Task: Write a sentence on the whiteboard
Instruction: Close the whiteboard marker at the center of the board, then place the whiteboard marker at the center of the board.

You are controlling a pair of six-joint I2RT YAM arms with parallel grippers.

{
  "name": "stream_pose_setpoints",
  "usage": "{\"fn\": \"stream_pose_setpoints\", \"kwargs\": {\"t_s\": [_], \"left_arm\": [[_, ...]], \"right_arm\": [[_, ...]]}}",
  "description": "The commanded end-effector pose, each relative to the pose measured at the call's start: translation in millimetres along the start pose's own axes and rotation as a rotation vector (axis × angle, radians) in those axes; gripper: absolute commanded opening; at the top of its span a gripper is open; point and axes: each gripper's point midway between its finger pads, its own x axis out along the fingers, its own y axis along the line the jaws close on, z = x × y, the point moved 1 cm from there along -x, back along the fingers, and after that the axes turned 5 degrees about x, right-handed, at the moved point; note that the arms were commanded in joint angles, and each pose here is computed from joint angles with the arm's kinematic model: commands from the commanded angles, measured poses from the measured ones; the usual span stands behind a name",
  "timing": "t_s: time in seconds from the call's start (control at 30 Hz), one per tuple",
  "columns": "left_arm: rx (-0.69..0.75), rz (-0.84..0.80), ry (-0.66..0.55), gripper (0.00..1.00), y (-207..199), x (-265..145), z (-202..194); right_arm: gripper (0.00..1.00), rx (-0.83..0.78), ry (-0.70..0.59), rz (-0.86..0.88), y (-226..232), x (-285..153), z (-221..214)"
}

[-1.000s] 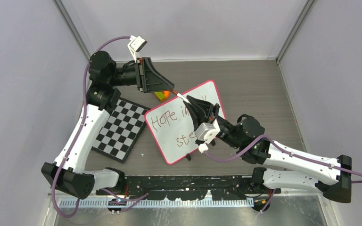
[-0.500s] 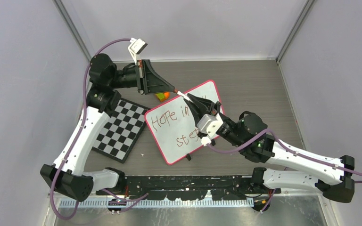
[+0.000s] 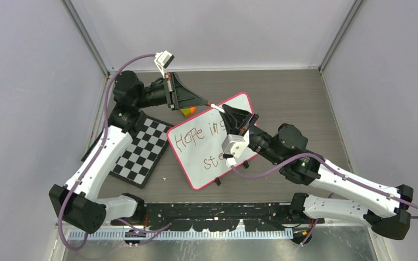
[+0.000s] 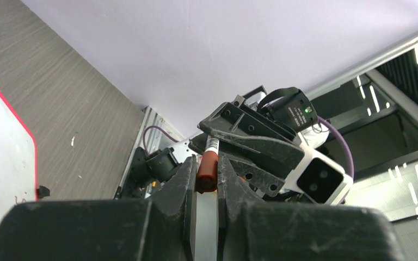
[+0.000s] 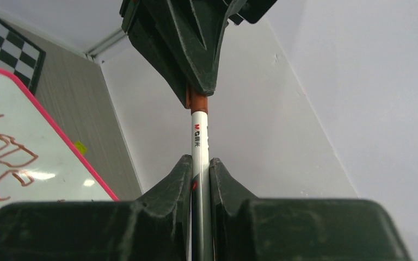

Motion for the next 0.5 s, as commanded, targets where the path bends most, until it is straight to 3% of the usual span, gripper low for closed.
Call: {"fn": "stream_pose_setpoints", "kwargs": {"t_s": [0.0, 0.13, 0.27, 0.37, 0.47], "left_arm": [[-0.129, -0.147, 0.241, 0.00, -26, 10, -62], [-0.057, -0.095, 0.187, 0.00, -24, 4, -45], [0.039, 0.031, 0.096, 0.00, -17, -10, -10], [0.145, 0.115, 0.090, 0.00, -15, -16, 0], [0.184, 0.151, 0.106, 0.00, -11, -18, 2]], "right_arm": [[0.00, -0.173, -0.139, 0.034, 1, 17, 20], [0.02, -0.187, -0.054, 0.057, 2, 11, 5], [0.31, -0.125, 0.108, 0.092, -9, -4, -11], [0.51, 0.014, 0.278, 0.129, -18, -20, -22], [0.60, 0.140, 0.388, 0.293, -9, -42, -19]]}}
